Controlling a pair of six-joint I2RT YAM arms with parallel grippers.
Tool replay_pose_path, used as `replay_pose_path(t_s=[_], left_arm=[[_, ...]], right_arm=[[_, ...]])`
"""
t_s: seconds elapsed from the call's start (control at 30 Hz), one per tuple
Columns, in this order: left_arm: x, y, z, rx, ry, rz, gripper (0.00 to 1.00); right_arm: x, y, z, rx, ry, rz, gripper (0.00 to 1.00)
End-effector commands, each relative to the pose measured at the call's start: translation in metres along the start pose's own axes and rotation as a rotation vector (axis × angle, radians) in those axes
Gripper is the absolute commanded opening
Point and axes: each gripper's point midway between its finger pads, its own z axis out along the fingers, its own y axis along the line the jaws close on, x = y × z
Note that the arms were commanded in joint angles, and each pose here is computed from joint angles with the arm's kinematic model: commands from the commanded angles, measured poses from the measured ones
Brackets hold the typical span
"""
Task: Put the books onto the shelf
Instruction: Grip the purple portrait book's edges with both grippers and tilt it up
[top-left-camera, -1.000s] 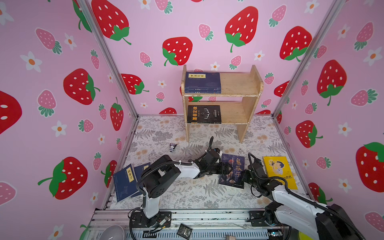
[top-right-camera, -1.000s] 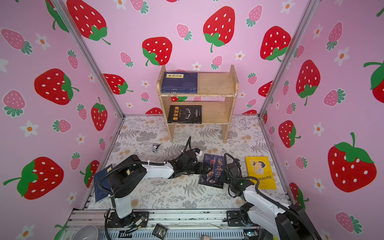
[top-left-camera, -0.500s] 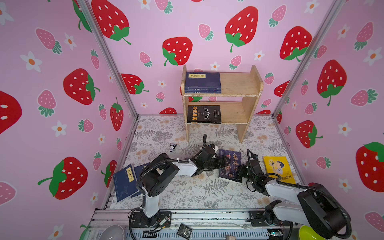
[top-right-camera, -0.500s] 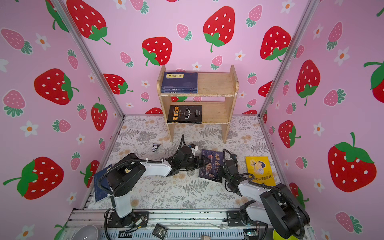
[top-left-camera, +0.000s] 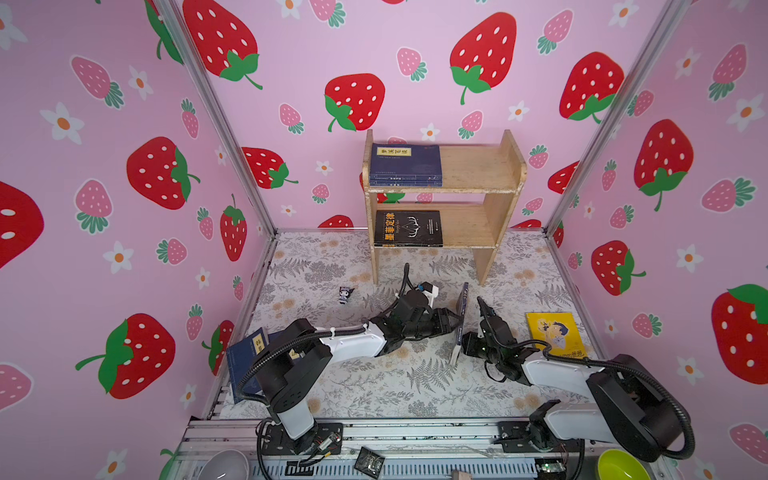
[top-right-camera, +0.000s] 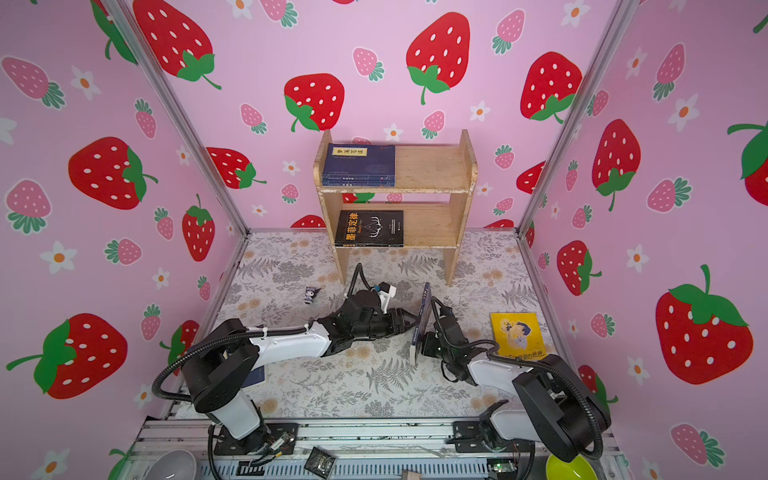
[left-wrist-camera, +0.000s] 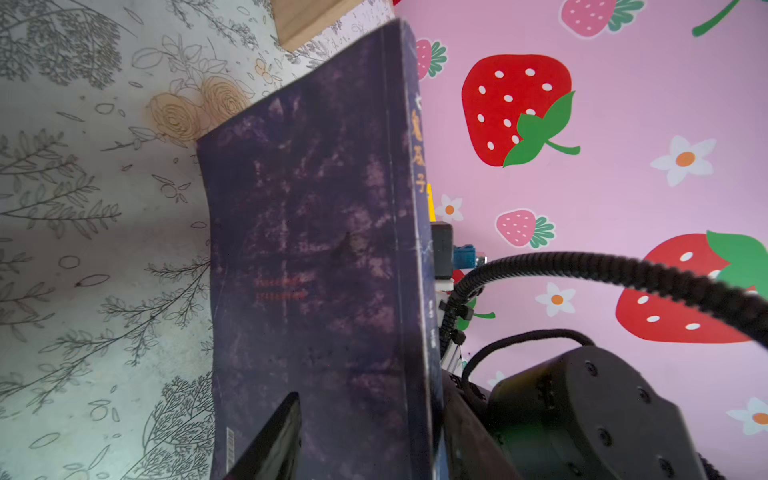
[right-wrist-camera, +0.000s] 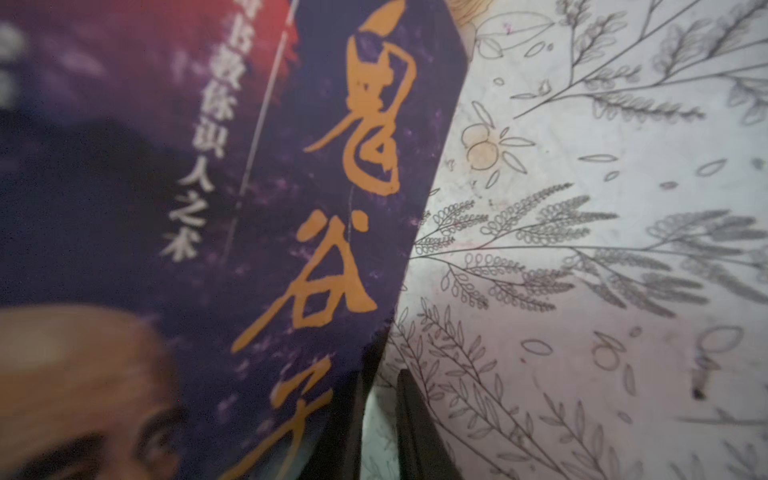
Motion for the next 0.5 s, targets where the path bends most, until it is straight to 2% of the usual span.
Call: replay_pose_path(t_s=[0.0, 0.1, 0.27, 0.33, 0.47], left_arm=[[0.002, 0.019, 0.001, -0.105, 0.014, -0.005, 0.52], [0.005, 0.027, 0.006, -0.146, 0.046, 0.003, 0.53], [0.0, 0.017, 0.007, -0.131, 0.047, 0.036, 0.68], [-0.002, 0.01, 0.006, -0.119, 0.048, 0.05, 0.71], [-0.007, 0.0, 0.005, -0.111, 0.05, 0.078, 0.73]], right_arm=[[0.005, 0.003, -0.002, -0.004, 0.033, -0.023, 0.2], [0.004, 0.002, -0.001, -0.002, 0.03, -0.02, 0.2], [0.004, 0.008, 0.003, -0.031, 0.032, -0.012, 0.2], [0.002, 0.012, 0.005, -0.045, 0.033, -0.012, 0.2], [-0.004, 0.018, 0.009, -0.054, 0.036, -0.026, 0.2]])
